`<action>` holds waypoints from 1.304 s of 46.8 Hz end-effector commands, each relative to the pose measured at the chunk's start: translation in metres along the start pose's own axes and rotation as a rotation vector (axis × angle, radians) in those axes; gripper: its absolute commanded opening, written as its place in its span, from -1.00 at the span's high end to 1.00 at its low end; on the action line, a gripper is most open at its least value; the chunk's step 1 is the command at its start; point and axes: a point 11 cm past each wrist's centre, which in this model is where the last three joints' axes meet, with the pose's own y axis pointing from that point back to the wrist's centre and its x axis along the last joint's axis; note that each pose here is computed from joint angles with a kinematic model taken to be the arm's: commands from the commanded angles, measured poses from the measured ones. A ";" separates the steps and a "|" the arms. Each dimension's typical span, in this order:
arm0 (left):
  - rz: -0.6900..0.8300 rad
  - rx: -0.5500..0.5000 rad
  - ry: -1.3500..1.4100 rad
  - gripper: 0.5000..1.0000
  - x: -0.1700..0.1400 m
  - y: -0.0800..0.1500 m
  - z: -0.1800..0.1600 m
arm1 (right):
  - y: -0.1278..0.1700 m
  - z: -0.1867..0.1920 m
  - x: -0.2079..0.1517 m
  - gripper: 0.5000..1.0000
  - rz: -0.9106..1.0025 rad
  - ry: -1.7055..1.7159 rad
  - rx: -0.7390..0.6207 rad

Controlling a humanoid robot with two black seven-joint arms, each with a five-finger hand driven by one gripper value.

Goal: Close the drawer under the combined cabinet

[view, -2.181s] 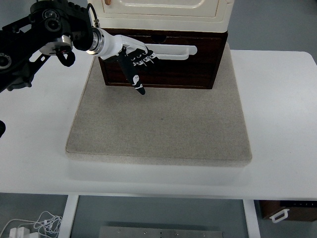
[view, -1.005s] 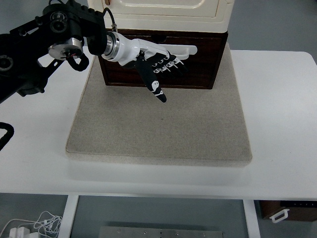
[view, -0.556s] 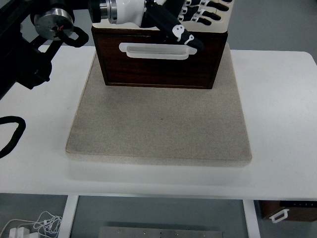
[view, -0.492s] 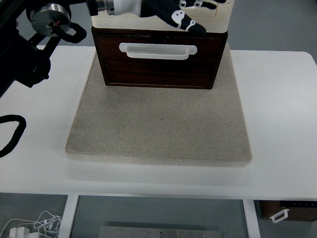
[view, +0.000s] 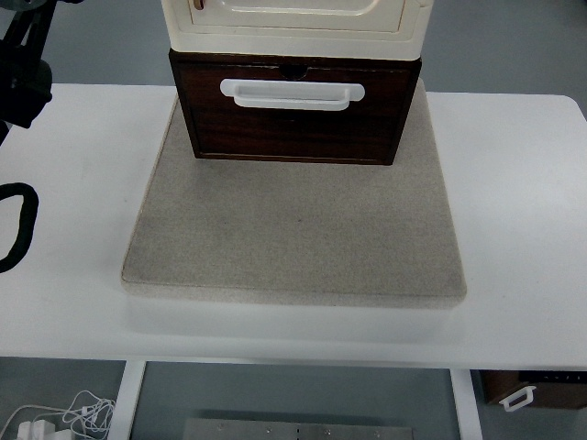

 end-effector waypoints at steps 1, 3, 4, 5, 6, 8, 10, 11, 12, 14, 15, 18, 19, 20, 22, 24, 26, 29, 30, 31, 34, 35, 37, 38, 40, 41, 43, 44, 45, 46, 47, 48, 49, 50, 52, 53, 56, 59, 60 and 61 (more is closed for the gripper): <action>0.069 -0.046 -0.008 -1.00 0.022 0.010 0.019 | 0.000 0.000 0.000 -0.81 -0.001 0.000 0.000; 0.107 -0.064 -0.012 -1.00 0.033 0.016 0.026 | 0.000 0.000 0.000 -0.81 0.001 0.000 0.000; 0.125 -0.070 -0.012 -1.00 0.037 0.017 0.028 | 0.000 0.000 0.000 -0.81 0.001 0.000 0.000; 0.152 -0.073 -0.014 -1.00 0.044 0.020 0.030 | 0.000 0.000 0.000 -0.81 -0.001 0.000 0.000; 0.179 -0.074 -0.014 -1.00 0.050 0.024 0.031 | 0.000 0.000 0.000 -0.81 0.001 0.000 0.000; 0.240 -0.080 -0.017 -1.00 0.063 0.030 0.035 | 0.000 0.000 0.000 -0.81 0.001 0.000 0.000; 0.292 -0.082 -0.020 -1.00 0.074 0.035 0.038 | 0.000 0.000 0.000 -0.81 0.001 0.000 0.000; 0.315 -0.082 -0.021 -1.00 0.079 0.038 0.039 | 0.000 0.000 0.000 -0.81 -0.001 0.000 0.000; 0.337 -0.082 -0.021 -1.00 0.084 0.041 0.039 | 0.000 0.000 0.000 -0.81 -0.001 0.000 0.000; 0.380 -0.077 -0.016 -1.00 0.093 0.047 0.039 | 0.000 0.000 0.000 -0.81 0.001 0.000 0.000; 0.407 -0.076 -0.014 -1.00 0.099 0.051 0.039 | 0.000 0.000 0.000 -0.81 0.001 0.000 0.000; 0.489 -0.066 -0.023 -1.00 0.115 0.063 0.041 | 0.000 0.000 0.000 -0.81 -0.001 0.000 0.000; 0.518 -0.064 -0.025 -1.00 0.120 0.066 0.042 | 0.000 0.000 0.000 -0.81 0.001 0.000 0.000; 0.549 -0.058 -0.029 -1.00 0.125 0.070 0.042 | 0.000 0.000 0.000 -0.81 0.001 0.000 0.000; 0.612 -0.047 -0.027 -1.00 0.136 0.080 0.040 | 0.000 0.000 0.000 -0.81 0.001 0.000 0.000; 0.660 -0.031 -0.025 -1.00 0.144 0.087 0.035 | 0.000 0.000 0.000 -0.81 0.001 0.000 0.000; 0.699 -0.019 -0.020 -1.00 0.150 0.094 0.031 | 0.000 0.000 0.000 -0.81 0.001 0.000 0.000; 0.753 -0.001 -0.008 -1.00 0.160 0.107 0.024 | 0.000 0.000 0.000 -0.81 -0.001 0.000 0.000; 0.770 0.004 -0.005 -1.00 0.164 0.112 0.023 | 0.000 0.000 0.000 -0.81 0.001 -0.001 0.000; 0.790 0.012 0.001 -1.00 0.167 0.117 0.020 | 0.000 0.000 0.000 -0.81 -0.001 -0.001 0.000; 0.843 0.021 0.023 -1.00 0.177 0.131 0.014 | 0.000 0.000 0.000 -0.81 0.001 -0.001 0.000; 0.860 0.024 0.033 -1.00 0.180 0.136 0.012 | 0.000 0.000 0.000 -0.81 0.001 -0.001 0.000; 0.895 0.027 0.055 -1.00 0.185 0.145 0.008 | 0.000 0.000 0.000 -0.81 -0.001 -0.001 0.000; 0.913 0.029 0.066 -1.00 0.188 0.150 0.005 | 0.000 0.000 0.000 -0.81 0.001 -0.001 0.000; 0.949 0.035 0.087 -1.00 0.192 0.159 0.001 | 0.000 0.000 0.000 -0.81 0.001 -0.001 0.000; 0.967 0.044 0.094 -1.00 0.194 0.164 -0.003 | 0.000 0.000 0.000 -0.81 0.001 -0.001 0.000; 1.003 0.063 0.101 -1.00 0.198 0.174 -0.008 | 0.000 0.000 0.000 -0.81 -0.001 -0.001 0.000; 1.019 0.076 0.103 -1.00 0.200 0.178 -0.011 | 0.000 0.000 0.000 -0.81 0.001 -0.001 0.000; 1.032 0.091 0.105 -1.00 0.201 0.182 -0.015 | 0.000 0.000 0.000 -0.81 -0.001 -0.001 0.000; 1.046 0.105 0.105 -1.00 0.203 0.187 -0.018 | 0.000 0.000 0.000 -0.81 0.001 -0.001 0.000; 1.065 0.121 0.110 -1.00 0.204 0.192 -0.023 | 0.000 0.000 0.000 -0.81 -0.001 -0.001 0.000; 1.080 0.136 0.116 -1.00 0.205 0.197 -0.027 | 0.000 0.000 0.000 -0.81 0.001 -0.001 0.000; 1.092 0.148 0.122 -1.00 0.206 0.201 -0.031 | 0.000 0.000 0.000 -0.81 0.001 -0.001 0.000; 1.106 0.158 0.129 -1.00 0.207 0.205 -0.034 | 0.000 0.000 0.000 -0.81 -0.001 -0.001 0.000; 1.134 0.173 0.138 -1.00 0.210 0.214 -0.038 | 0.000 0.000 0.000 -0.81 0.001 0.000 0.000; 1.147 0.179 0.144 -1.00 0.211 0.219 -0.041 | 0.000 0.000 0.000 -0.81 -0.001 -0.001 0.000; 1.169 0.168 0.174 -1.00 0.212 0.225 -0.044 | 0.000 0.000 0.000 -0.81 -0.001 0.000 0.000; 1.176 0.160 0.230 -1.00 0.211 0.226 -0.052 | 0.000 0.000 0.000 -0.81 0.000 -0.003 0.001; 1.176 0.164 0.254 -1.00 0.209 0.226 -0.057 | 0.000 0.000 0.000 -0.81 0.000 -0.003 0.001; 1.176 0.172 0.274 -1.00 0.208 0.226 -0.061 | 0.000 0.000 0.000 -0.81 0.000 -0.003 0.001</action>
